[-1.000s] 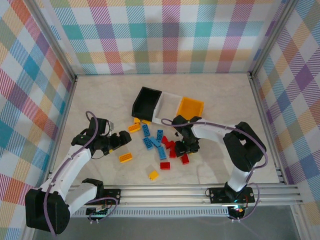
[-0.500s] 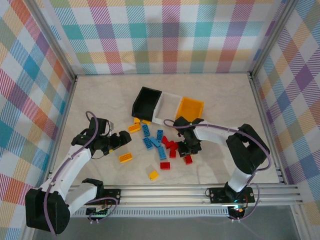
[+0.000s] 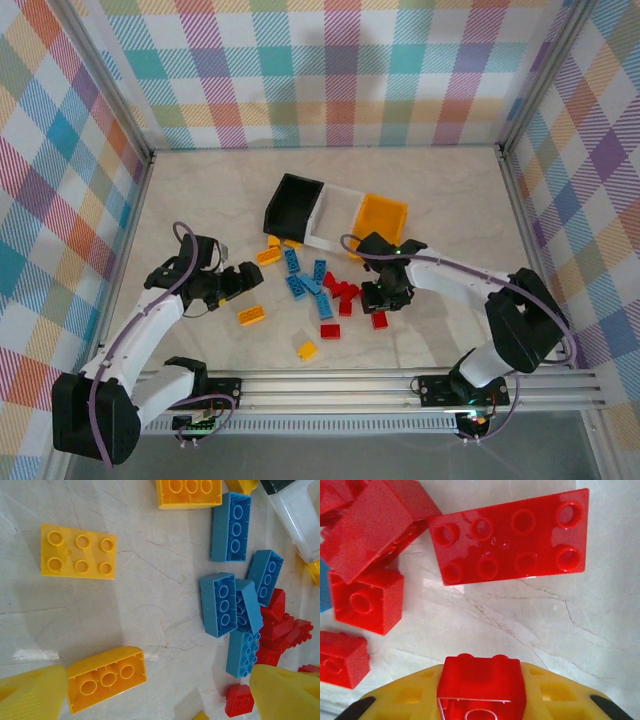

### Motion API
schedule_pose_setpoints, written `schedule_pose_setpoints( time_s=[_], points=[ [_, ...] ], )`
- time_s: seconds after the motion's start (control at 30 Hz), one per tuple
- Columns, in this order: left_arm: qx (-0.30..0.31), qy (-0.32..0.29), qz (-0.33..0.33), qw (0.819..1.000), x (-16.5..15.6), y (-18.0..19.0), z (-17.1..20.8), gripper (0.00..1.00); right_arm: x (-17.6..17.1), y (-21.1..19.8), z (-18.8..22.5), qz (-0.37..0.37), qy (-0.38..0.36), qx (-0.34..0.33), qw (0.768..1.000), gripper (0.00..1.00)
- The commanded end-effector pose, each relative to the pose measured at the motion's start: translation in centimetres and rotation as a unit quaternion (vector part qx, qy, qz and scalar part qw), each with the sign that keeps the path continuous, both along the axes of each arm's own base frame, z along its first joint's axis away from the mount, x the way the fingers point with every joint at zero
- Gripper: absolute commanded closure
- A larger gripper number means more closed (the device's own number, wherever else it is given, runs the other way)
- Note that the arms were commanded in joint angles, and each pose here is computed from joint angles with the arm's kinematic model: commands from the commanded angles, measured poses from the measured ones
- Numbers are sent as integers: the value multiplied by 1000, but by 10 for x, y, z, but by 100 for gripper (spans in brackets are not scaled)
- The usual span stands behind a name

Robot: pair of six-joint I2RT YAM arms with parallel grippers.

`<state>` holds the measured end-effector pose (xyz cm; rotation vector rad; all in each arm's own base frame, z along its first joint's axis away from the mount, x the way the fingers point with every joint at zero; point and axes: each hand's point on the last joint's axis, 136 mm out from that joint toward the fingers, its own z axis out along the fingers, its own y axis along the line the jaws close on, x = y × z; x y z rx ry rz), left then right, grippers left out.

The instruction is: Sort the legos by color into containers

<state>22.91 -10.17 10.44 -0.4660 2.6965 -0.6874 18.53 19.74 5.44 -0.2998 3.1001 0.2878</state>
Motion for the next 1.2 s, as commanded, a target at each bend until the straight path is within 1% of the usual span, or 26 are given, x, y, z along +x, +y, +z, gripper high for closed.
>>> schedule_pose_setpoints(
  time_s=[0.0, 0.27, 0.7, 0.93, 1.17],
  points=[
    [-18, -16, -13, 1000, 8, -10, 11, 7, -2, 9, 22, -19, -1, 30, 999, 71],
    [-53, -27, -27, 998, 19, -23, 22, 7, 14, 21, 60, -35, -26, 74, 996, 71],
    [-87, -25, -46, 995, 23, -36, 26, 7, 48, 21, 107, -90, -50, 145, 984, 71],
    [-102, -19, -56, 993, 20, -42, 24, 7, 64, 14, 120, -118, -56, 166, 977, 71],
    [-105, -8, -60, 993, 15, -42, 19, 8, 95, 4, 129, -145, -72, 163, 973, 71]
  ],
)
